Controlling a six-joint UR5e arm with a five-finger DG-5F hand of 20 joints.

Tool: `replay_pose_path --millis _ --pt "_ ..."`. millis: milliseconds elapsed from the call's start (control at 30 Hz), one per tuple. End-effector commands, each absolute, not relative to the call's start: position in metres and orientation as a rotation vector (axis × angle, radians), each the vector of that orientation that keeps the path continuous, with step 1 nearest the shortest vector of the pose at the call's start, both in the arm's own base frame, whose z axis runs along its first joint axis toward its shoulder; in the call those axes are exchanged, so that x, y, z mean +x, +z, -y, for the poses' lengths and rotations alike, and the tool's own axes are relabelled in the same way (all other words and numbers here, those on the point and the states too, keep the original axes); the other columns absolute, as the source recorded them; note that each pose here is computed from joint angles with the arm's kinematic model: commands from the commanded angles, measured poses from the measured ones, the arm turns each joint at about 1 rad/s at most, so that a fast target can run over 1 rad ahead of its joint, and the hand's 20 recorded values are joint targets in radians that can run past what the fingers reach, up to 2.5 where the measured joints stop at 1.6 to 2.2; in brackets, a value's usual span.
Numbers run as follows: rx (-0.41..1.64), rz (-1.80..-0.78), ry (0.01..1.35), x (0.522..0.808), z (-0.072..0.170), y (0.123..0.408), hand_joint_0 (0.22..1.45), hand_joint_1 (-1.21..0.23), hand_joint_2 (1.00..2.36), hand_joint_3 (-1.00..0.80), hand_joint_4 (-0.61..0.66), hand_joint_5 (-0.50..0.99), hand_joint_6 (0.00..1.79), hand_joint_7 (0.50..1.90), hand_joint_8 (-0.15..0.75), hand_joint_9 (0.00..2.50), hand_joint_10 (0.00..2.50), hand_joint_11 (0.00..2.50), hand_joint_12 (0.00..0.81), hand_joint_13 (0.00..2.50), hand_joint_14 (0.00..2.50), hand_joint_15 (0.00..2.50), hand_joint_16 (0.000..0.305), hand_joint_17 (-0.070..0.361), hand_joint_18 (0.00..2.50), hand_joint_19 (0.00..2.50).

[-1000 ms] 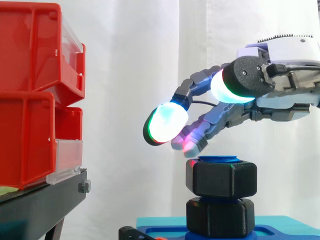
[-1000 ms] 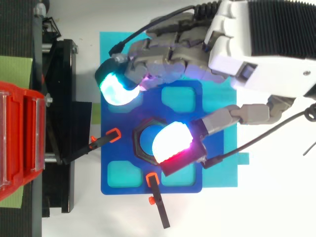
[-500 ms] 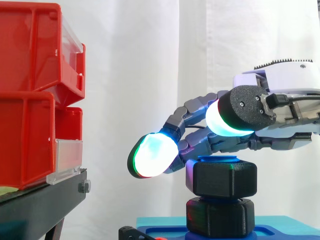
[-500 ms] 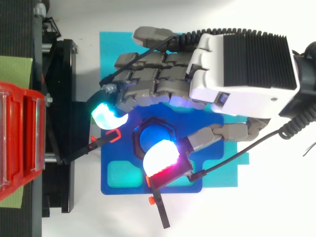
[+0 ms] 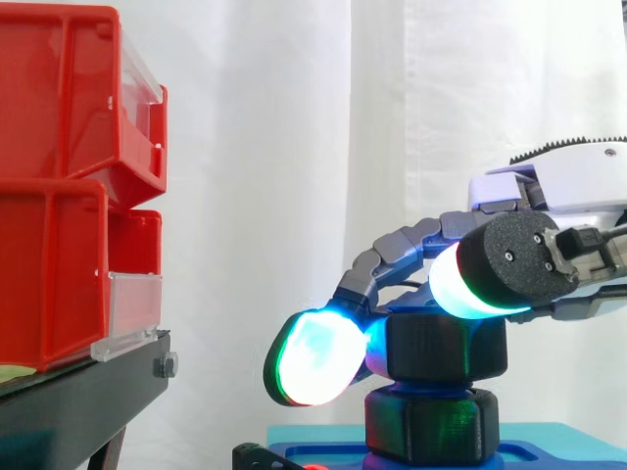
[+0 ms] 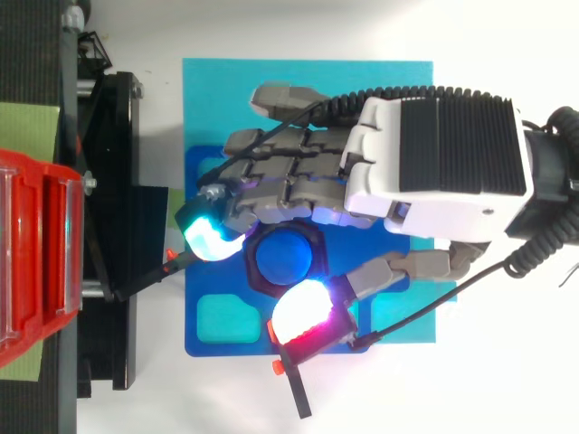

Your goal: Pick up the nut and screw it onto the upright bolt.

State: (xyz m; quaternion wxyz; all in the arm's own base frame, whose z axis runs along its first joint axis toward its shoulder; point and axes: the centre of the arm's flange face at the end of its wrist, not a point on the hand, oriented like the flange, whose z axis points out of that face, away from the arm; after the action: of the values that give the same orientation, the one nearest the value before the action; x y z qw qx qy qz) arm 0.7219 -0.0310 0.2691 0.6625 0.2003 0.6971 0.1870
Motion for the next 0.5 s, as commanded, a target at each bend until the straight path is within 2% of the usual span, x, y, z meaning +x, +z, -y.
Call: replay_pose_path --millis 0,333,467 --pt "0.453 -1.581 0.423 0.7215 0.0305 0.2675 0.48 -0.32 1.0 -0.5 0.08 -0.22 0.5 0.61 0.206 0.44 0.0 0.0 0.286 0.32 0.0 0.0 0.034 0.076 0.02 0.0" --pt "0.458 -1.572 0.419 0.7219 0.036 0.2697 0.49 -0.32 1.0 -0.5 0.12 -0.2 0.5 0.71 0.232 0.53 0.0 0.0 0.293 0.37 0.0 0.0 0.034 0.077 0.07 0.0" --pt "0.457 -1.572 0.42 0.7218 0.0377 0.2697 0.49 -0.32 1.0 -0.5 0.14 -0.18 0.5 0.79 0.236 0.56 0.0 0.0 0.296 0.4 0.0 0.0 0.034 0.076 0.09 0.0"
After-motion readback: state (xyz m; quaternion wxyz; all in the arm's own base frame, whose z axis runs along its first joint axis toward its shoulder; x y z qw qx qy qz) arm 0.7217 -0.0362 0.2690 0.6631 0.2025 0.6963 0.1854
